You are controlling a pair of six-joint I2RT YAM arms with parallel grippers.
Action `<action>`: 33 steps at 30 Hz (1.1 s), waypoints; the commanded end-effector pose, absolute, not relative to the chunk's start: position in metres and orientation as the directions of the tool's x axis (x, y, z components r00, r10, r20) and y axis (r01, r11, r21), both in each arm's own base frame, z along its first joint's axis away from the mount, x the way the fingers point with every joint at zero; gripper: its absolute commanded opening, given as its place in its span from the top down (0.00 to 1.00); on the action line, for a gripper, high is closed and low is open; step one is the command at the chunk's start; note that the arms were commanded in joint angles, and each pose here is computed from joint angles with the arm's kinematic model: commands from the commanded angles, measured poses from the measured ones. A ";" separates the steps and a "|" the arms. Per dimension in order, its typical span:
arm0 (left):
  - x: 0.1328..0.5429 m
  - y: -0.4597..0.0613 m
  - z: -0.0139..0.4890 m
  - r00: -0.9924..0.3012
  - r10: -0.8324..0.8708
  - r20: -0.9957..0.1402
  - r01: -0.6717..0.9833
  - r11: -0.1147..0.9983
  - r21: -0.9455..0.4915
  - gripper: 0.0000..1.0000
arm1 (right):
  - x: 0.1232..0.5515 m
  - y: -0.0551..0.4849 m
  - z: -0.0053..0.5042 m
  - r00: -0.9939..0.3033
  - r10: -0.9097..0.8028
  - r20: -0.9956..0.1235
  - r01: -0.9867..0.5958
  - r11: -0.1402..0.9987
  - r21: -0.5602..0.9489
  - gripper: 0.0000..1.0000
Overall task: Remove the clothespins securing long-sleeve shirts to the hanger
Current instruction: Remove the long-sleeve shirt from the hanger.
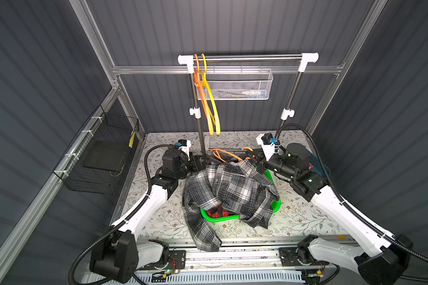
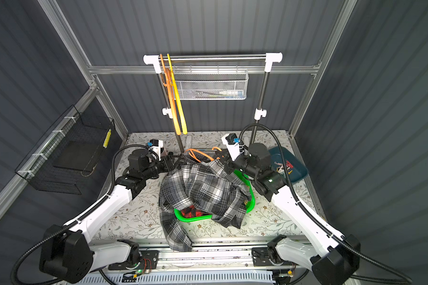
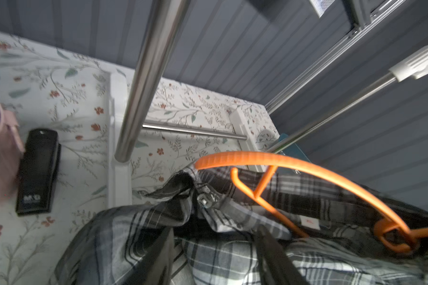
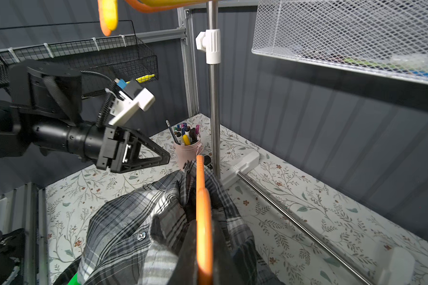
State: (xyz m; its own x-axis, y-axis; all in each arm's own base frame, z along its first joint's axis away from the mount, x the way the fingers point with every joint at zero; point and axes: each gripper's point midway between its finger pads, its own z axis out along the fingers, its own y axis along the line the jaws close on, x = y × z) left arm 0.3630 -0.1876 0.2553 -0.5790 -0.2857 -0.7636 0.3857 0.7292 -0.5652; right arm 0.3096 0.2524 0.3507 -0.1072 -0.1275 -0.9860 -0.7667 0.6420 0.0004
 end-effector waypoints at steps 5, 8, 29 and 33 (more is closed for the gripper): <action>0.354 -0.175 0.303 -0.500 -0.434 -0.750 0.370 0.676 -0.637 0.37 | 0.317 0.273 0.360 -0.023 -0.184 -0.983 -0.741 0.663 -0.106 1.00; 0.350 -0.178 0.318 -0.502 -0.482 -0.718 0.381 0.623 -0.684 0.32 | 0.317 0.279 0.362 -0.017 -0.166 -0.986 -0.744 0.661 -0.098 1.00; 0.360 -0.219 0.336 -0.646 -0.592 -0.482 0.418 0.254 -0.872 0.31 | 0.298 0.325 0.386 0.119 -0.069 -0.990 -0.783 0.607 -0.137 1.00; 0.362 -0.223 0.332 -0.655 -0.594 -0.467 0.412 0.237 -0.880 0.32 | 0.294 0.334 0.384 0.133 -0.066 -0.989 -0.797 0.586 -0.146 1.00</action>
